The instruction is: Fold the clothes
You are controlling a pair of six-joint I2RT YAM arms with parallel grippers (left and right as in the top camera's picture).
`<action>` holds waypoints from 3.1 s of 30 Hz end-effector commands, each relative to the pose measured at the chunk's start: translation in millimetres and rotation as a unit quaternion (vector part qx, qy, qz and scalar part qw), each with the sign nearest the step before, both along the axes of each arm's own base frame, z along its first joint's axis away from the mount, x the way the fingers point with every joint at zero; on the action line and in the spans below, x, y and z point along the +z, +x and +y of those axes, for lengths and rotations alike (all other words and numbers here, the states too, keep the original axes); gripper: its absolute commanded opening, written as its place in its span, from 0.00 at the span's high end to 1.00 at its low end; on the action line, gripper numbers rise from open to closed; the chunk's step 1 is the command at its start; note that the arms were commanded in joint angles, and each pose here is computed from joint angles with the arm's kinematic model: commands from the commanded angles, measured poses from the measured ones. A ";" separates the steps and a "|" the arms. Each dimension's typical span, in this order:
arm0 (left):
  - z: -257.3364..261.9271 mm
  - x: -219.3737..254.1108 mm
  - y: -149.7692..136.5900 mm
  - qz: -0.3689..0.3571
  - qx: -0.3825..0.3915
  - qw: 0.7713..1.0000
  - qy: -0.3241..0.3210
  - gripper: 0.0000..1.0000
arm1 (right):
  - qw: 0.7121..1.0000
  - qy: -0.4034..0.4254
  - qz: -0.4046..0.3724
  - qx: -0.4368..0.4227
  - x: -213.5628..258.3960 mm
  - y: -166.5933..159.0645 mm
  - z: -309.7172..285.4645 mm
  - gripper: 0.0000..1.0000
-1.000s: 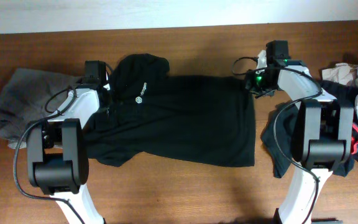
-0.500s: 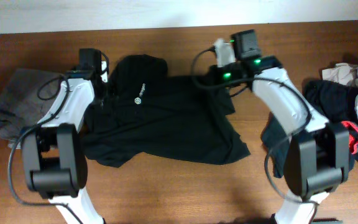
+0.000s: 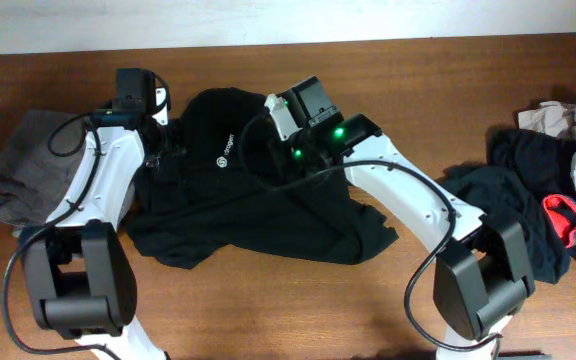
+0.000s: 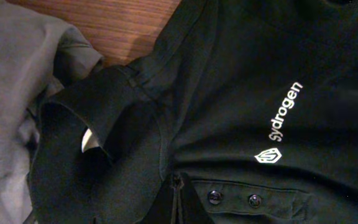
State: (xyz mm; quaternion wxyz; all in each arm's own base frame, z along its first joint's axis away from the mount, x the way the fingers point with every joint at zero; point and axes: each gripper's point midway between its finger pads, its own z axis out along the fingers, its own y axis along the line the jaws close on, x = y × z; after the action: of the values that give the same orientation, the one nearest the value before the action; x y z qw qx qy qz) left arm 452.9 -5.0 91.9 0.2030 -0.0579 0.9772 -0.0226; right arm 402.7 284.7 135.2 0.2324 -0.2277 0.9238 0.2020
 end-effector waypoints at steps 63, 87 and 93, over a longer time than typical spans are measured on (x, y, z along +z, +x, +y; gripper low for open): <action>-2.1 12.5 2.3 -0.013 -0.027 1.000 0.006 0.99 | 0.983 0.004 0.106 -0.148 -92.0 4.9 -42.8 0.37; -3.9 12.5 2.2 -0.013 -0.029 0.999 0.006 0.99 | 0.986 -0.014 0.067 -0.152 -82.5 24.6 -56.9 0.91; -4.2 12.5 2.2 -0.013 -0.029 0.999 0.006 0.99 | 0.991 -0.035 -0.004 -0.125 -12.6 22.3 -70.3 0.96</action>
State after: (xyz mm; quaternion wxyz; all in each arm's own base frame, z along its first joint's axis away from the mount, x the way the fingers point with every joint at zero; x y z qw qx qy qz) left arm 450.6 -5.8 90.9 0.1982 -0.0411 0.9791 -0.0206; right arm 407.1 219.6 51.0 0.1631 -0.0873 0.9712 0.1500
